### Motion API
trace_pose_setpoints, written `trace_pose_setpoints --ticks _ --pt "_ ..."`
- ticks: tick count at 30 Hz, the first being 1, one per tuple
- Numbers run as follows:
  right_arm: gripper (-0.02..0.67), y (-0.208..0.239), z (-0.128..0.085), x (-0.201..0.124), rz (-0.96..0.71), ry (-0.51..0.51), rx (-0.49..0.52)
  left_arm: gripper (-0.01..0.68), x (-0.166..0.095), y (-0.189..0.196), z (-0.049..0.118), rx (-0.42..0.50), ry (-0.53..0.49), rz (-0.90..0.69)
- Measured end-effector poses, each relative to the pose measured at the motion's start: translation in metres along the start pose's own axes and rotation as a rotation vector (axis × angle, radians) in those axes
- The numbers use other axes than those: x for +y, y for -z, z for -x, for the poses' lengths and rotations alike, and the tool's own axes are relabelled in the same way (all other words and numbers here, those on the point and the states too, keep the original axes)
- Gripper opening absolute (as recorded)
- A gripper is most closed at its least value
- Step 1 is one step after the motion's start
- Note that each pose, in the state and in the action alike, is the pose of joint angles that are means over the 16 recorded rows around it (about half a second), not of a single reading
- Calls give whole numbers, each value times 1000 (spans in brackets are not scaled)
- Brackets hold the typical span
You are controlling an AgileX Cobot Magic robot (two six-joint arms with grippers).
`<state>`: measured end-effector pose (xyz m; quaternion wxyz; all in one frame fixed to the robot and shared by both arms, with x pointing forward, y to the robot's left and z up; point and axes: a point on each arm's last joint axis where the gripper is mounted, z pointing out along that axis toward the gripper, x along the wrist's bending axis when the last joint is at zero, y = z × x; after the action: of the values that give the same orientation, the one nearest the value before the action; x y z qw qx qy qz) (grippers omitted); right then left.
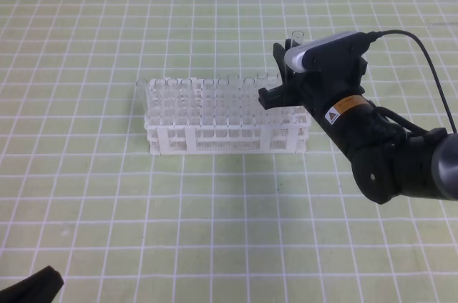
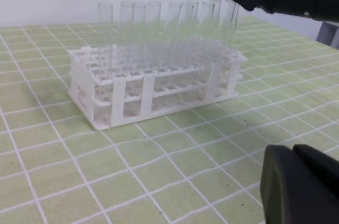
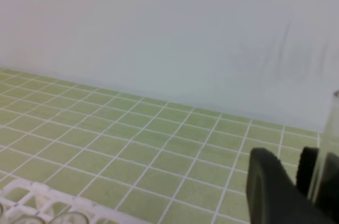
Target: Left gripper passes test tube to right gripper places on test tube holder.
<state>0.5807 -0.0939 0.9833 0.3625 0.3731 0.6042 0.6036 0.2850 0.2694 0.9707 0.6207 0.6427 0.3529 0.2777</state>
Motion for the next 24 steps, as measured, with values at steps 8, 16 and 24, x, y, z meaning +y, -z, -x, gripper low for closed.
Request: trace_pose_setpoints --ticks 8,16,24 --pt "9 0 0 1 -10 -6 0 0 0 0 0 3 0 -8" --pt "9 3 -1 9 -7 -11 9 0 -1 0 0 2 0 -3" --pt "9 6 -1 17 -3 -12 15 0 -1 0 0 1 0 -1"
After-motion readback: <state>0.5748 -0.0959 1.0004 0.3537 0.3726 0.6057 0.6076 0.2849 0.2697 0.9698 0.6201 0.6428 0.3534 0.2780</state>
